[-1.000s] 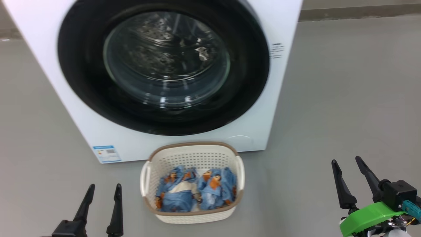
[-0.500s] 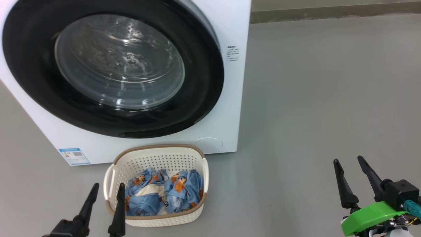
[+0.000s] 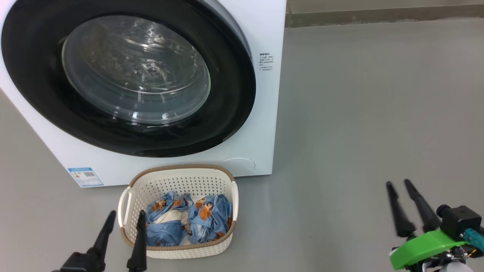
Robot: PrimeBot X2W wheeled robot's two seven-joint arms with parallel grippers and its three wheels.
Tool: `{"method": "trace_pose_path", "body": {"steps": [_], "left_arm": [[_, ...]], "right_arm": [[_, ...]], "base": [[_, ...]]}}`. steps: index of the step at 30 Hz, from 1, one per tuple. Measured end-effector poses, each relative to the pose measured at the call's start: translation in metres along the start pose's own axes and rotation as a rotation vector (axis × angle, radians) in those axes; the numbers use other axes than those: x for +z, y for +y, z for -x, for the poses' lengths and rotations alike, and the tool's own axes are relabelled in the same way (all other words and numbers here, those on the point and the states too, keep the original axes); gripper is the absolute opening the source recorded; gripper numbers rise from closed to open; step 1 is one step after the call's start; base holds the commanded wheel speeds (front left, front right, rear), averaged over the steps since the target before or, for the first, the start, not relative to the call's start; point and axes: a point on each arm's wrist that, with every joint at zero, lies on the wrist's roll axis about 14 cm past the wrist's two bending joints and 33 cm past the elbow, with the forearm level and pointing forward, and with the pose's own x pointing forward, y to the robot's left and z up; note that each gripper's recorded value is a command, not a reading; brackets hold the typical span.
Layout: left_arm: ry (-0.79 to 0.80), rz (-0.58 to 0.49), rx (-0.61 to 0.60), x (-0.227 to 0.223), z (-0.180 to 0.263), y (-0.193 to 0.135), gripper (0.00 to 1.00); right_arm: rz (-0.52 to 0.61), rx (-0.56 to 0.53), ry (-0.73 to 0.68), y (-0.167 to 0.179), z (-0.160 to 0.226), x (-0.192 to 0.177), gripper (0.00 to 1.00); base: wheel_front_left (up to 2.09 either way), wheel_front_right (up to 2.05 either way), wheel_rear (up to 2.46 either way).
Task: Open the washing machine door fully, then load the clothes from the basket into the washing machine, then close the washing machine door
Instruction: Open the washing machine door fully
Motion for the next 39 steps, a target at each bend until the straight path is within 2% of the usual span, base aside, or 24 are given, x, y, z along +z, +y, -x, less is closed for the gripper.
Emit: {"method": "trace_pose_path", "body": {"steps": [2,6,12,22,28,39], "left_arm": [[0.002,0.007,0.001,-0.001,0.001,-0.001,1.00],[0.011,0.020,0.007,-0.005,0.005,-0.002,1.00],[0.031,0.031,0.020,-0.011,0.005,0.001,1.00],[0.036,0.080,0.048,-0.014,-0.014,0.008,1.00],[0.041,0.096,0.052,-0.017,-0.024,0.007,1.00],[0.058,0.122,0.084,-0.024,-0.045,0.014,1.00]], "right_arm": [[-0.035,0.001,-0.017,0.003,-0.005,0.004,0.00],[-0.254,-0.009,-0.116,0.013,-0.025,0.031,0.00],[-0.465,0.043,-0.232,0.021,-0.064,0.076,0.00],[-0.835,0.118,-0.235,0.027,-0.146,0.110,0.00],[-0.923,0.204,-0.168,0.042,-0.186,0.122,0.00],[-0.927,0.434,0.149,0.112,-0.247,0.091,0.00]], "base": [[0.00,0.00,0.00],[0.00,0.00,0.00],[0.00,0.00,0.00],[0.00,0.00,0.00],[0.00,0.00,0.00],[0.00,0.00,0.00]]}}
